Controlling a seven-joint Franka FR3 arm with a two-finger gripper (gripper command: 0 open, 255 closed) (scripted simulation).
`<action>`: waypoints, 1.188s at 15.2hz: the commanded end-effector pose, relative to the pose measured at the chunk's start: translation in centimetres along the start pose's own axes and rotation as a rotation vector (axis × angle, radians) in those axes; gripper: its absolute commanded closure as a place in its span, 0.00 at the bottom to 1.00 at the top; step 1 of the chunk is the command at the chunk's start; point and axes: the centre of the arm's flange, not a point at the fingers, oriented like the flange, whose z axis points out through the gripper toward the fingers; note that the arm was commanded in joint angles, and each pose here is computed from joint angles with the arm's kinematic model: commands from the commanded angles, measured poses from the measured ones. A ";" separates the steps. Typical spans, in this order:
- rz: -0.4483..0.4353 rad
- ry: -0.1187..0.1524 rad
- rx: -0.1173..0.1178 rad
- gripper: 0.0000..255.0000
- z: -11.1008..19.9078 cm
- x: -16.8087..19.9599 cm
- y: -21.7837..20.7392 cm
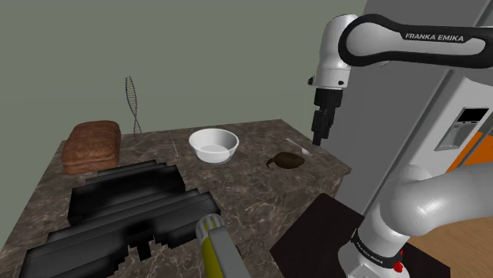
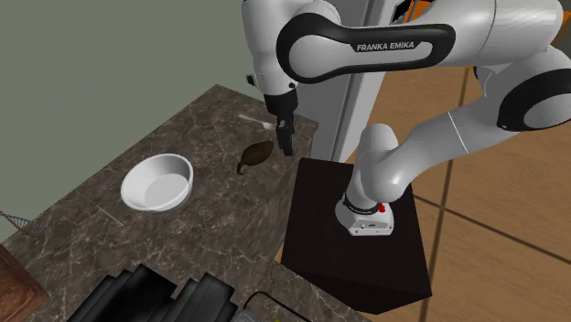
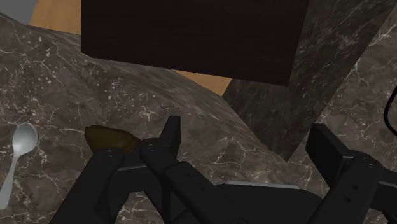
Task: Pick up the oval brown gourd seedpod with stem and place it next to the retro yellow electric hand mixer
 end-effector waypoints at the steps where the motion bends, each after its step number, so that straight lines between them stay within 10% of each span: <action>1: 0.000 0.000 0.000 0.00 0.0 0.0 0.0; 18: -0.655 0.266 0.097 0.00 11.2 11.1 15.5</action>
